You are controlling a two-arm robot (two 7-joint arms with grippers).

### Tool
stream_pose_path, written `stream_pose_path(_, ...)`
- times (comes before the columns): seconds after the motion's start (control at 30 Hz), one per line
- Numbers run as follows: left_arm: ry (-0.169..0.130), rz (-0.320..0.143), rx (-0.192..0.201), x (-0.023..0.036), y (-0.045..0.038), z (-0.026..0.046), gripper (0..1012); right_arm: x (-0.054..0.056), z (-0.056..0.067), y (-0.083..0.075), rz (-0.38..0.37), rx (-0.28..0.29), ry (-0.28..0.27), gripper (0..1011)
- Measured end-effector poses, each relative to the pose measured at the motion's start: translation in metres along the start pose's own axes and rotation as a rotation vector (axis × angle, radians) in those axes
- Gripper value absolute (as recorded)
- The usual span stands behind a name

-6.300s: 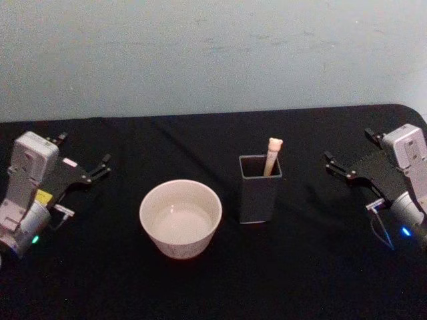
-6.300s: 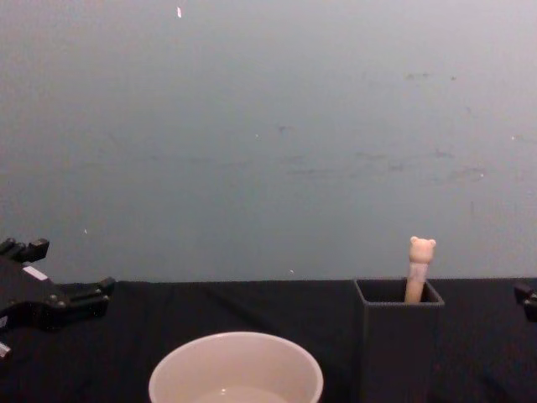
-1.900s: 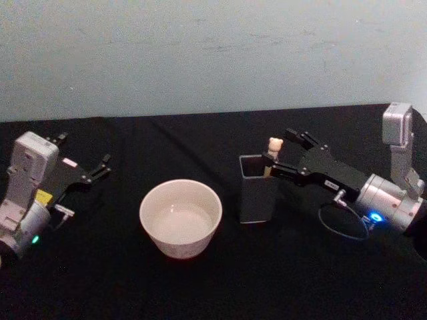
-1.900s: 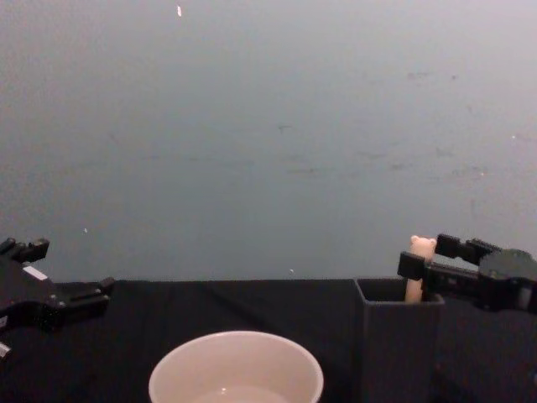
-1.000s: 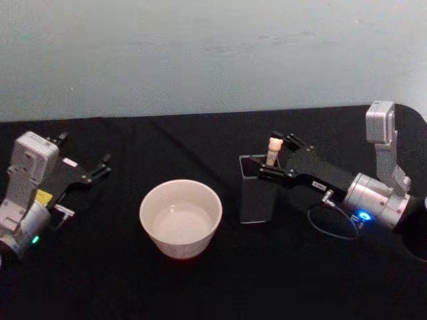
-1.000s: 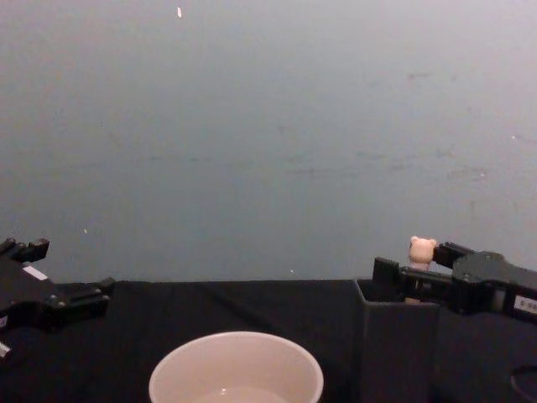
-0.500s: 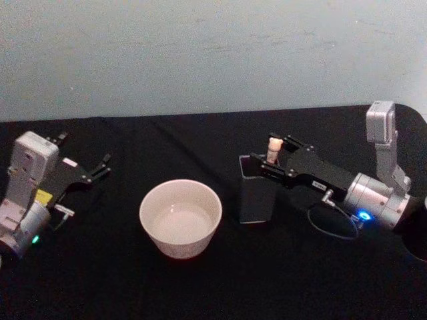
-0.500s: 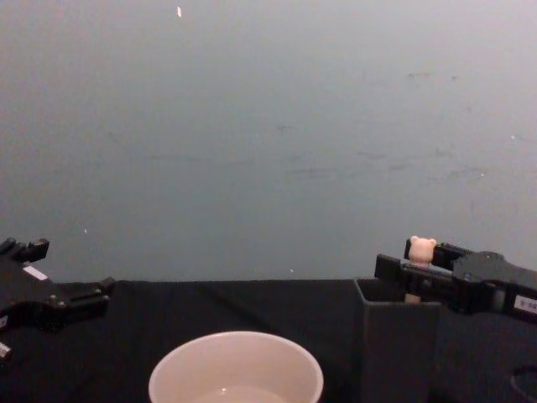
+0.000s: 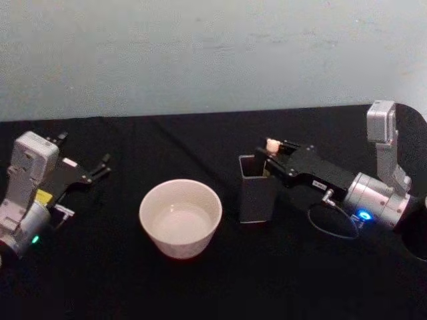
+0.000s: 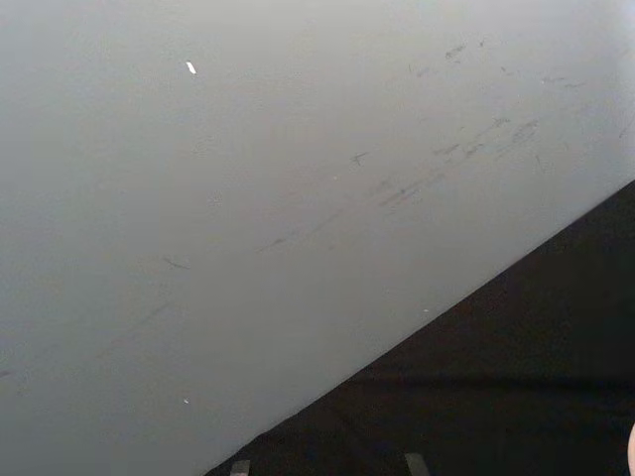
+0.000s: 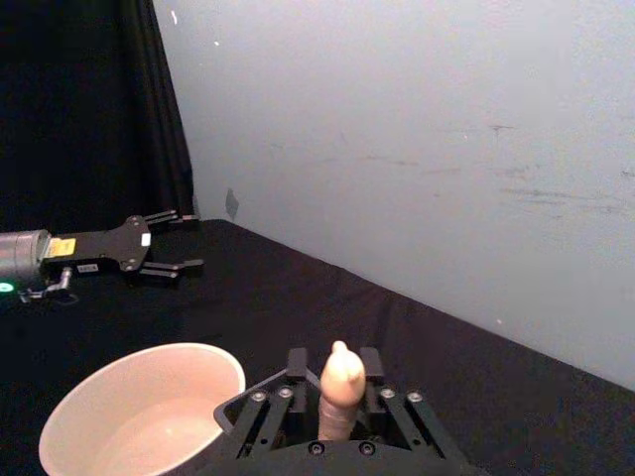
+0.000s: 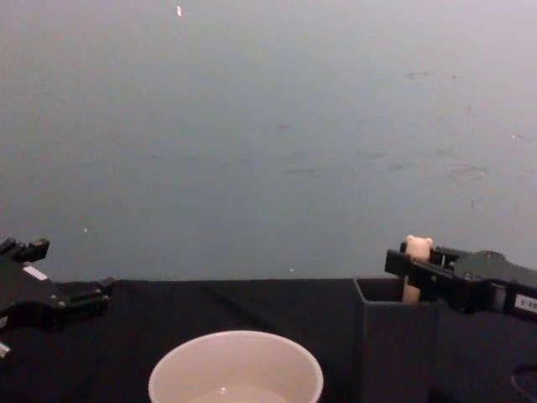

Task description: Pick up the stirring spoon with one hand, stir inside the cup, then place it back in its original position.

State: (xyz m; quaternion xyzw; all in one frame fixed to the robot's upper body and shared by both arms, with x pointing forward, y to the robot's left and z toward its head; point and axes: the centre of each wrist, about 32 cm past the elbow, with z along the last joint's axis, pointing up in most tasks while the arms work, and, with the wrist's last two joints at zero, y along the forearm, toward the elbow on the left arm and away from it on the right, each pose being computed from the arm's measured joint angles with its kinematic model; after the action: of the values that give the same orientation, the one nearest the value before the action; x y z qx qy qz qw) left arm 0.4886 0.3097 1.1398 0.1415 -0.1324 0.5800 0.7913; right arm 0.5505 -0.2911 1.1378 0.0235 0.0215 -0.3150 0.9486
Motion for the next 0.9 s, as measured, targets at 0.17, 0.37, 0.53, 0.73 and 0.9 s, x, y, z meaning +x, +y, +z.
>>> stream_pose_path(0.17,0.000,0.000,0.000,0.0000,0.0000,0.0000,1001,0.000,0.000,0.000,0.000,0.000,0.000,211)
stream_pose_path(0.37,0.000,0.000,0.000,0.0000,0.0000,0.0000,1001,0.000,0.000,0.000,0.000,0.000,0.000,211)
stream_pose_path(0.53,0.000,0.000,0.000,0.0000,0.0000,0.0000,1001,0.000,0.000,0.000,0.000,0.000,0.000,211)
stream_pose_path(0.73,0.000,0.000,0.000,0.0000,0.0000,0.0000,1001,-0.004,0.005,0.001,-0.004,0.011,-0.021,211)
stream_pose_path(0.9,0.000,0.000,0.000,0.0000,0.0000,0.0000,1001,-0.012,0.017,0.001,-0.031,0.030,-0.069,211)
